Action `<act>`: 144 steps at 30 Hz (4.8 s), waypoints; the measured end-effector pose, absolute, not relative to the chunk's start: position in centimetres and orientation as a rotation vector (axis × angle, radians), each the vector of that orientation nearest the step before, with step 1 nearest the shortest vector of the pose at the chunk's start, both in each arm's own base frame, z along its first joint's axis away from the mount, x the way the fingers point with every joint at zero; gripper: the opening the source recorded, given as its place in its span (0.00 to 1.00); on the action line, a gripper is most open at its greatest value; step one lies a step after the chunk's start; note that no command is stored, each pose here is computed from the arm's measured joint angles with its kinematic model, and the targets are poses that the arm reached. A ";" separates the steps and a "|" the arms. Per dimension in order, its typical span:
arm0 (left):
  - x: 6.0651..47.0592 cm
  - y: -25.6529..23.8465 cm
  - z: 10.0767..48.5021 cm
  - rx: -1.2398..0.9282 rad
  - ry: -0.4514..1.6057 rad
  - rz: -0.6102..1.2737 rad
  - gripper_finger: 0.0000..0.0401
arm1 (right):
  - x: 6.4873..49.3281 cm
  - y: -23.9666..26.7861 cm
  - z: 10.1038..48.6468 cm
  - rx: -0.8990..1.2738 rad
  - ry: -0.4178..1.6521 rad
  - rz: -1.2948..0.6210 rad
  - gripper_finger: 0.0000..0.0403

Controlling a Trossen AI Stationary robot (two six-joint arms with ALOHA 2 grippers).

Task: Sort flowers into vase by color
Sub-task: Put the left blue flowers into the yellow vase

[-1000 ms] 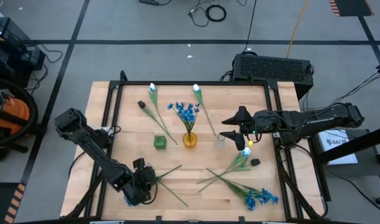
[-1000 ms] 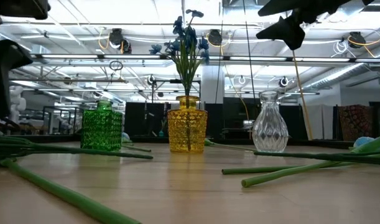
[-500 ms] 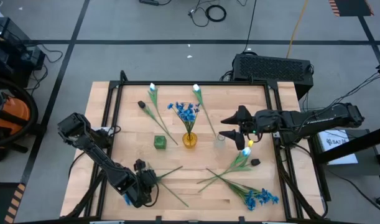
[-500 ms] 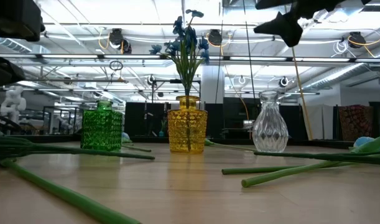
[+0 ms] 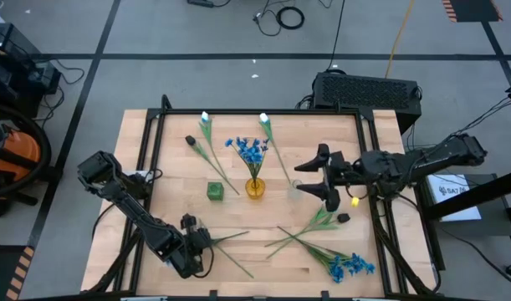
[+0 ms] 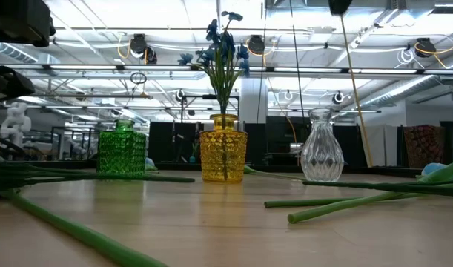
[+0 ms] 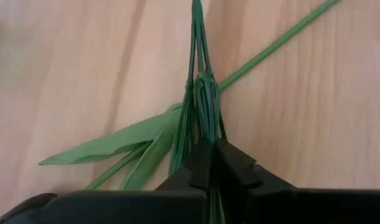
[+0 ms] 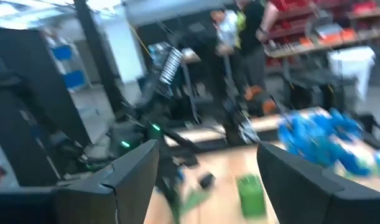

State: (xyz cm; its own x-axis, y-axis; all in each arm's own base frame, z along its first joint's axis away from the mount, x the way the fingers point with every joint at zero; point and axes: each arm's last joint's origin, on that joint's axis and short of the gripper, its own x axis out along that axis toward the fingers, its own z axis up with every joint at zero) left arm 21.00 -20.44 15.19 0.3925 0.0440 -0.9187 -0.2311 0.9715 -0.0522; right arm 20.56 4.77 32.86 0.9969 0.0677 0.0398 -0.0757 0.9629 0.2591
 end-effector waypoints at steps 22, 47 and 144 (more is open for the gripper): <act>19.9 -13.1 28.7 -0.307 1.055 0.008 0.05 | 30.9 11.7 34.7 0.074 0.318 0.045 0.66; 20.6 -12.4 29.5 -0.189 0.980 -0.088 0.05 | 42.0 14.2 29.1 -0.213 0.755 0.012 0.59; 26.8 -18.6 35.7 0.454 0.145 0.205 0.43 | 24.8 10.9 35.6 -0.008 -0.293 -0.097 0.01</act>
